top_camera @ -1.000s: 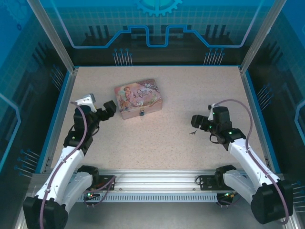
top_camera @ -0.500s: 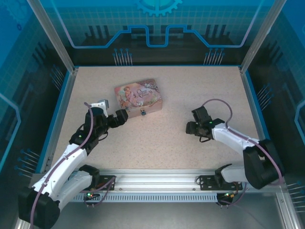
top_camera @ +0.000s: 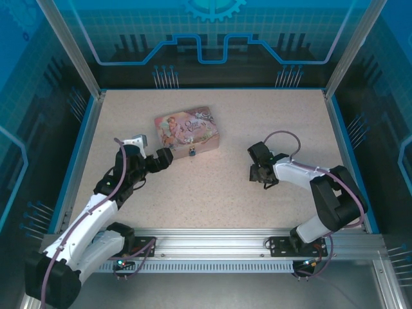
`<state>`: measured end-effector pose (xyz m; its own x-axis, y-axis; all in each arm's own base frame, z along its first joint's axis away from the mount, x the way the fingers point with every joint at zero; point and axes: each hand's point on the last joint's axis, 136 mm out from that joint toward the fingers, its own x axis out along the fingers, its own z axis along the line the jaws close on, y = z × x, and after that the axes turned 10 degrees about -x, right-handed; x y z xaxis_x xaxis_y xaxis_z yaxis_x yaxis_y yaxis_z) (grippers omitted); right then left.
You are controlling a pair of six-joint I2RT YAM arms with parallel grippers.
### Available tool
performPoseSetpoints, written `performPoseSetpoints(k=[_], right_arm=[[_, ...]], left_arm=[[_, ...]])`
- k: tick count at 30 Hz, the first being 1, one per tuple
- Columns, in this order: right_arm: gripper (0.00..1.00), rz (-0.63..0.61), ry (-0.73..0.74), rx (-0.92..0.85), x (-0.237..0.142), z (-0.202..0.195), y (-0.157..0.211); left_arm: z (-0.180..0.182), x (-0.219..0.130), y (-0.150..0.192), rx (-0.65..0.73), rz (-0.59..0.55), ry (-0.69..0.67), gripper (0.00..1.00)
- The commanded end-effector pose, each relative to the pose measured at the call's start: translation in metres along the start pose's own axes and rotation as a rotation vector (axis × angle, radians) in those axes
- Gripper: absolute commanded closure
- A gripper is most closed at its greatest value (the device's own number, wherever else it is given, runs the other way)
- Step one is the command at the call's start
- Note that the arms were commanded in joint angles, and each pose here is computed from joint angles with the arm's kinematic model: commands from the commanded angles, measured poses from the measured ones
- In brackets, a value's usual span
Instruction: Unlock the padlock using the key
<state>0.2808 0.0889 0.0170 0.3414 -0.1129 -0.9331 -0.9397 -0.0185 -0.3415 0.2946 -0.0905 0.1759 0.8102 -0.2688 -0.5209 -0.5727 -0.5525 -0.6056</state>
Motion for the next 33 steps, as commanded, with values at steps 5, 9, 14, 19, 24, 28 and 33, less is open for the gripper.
performPoseSetpoints(k=[5, 9, 14, 19, 24, 28, 33], right_arm=[[0.47, 0.025, 0.04, 0.009, -0.007, -0.012, 0.02], [0.51, 0.038, 0.043, 0.003, -0.009, -0.016, 0.029], [0.56, 0.049, 0.043, 0.01, -0.009, -0.021, 0.038], [0.6, 0.043, -0.01, 0.006, -0.013, -0.017, 0.036], [0.56, -0.003, -0.121, 0.002, -0.029, -0.007, 0.019], [0.56, -0.009, -0.162, 0.047, -0.029, -0.011, 0.01], [0.59, 0.009, -0.185, 0.065, -0.019, -0.008, 0.004]], left_arm=[[-0.007, -0.001, -0.002, 0.027, 0.01, 0.011, 0.01], [-0.007, 0.0, -0.002, 0.028, 0.01, 0.008, 0.01], [-0.007, 0.001, -0.002, 0.027, 0.013, 0.007, 0.01], [-0.007, 0.001, -0.003, 0.032, 0.013, 0.003, 0.01], [-0.007, -0.001, -0.006, 0.047, 0.004, -0.004, 0.01], [-0.007, -0.001, -0.007, 0.045, 0.001, -0.004, 0.01], [-0.008, 0.0, -0.006, 0.042, 0.002, -0.002, 0.01]])
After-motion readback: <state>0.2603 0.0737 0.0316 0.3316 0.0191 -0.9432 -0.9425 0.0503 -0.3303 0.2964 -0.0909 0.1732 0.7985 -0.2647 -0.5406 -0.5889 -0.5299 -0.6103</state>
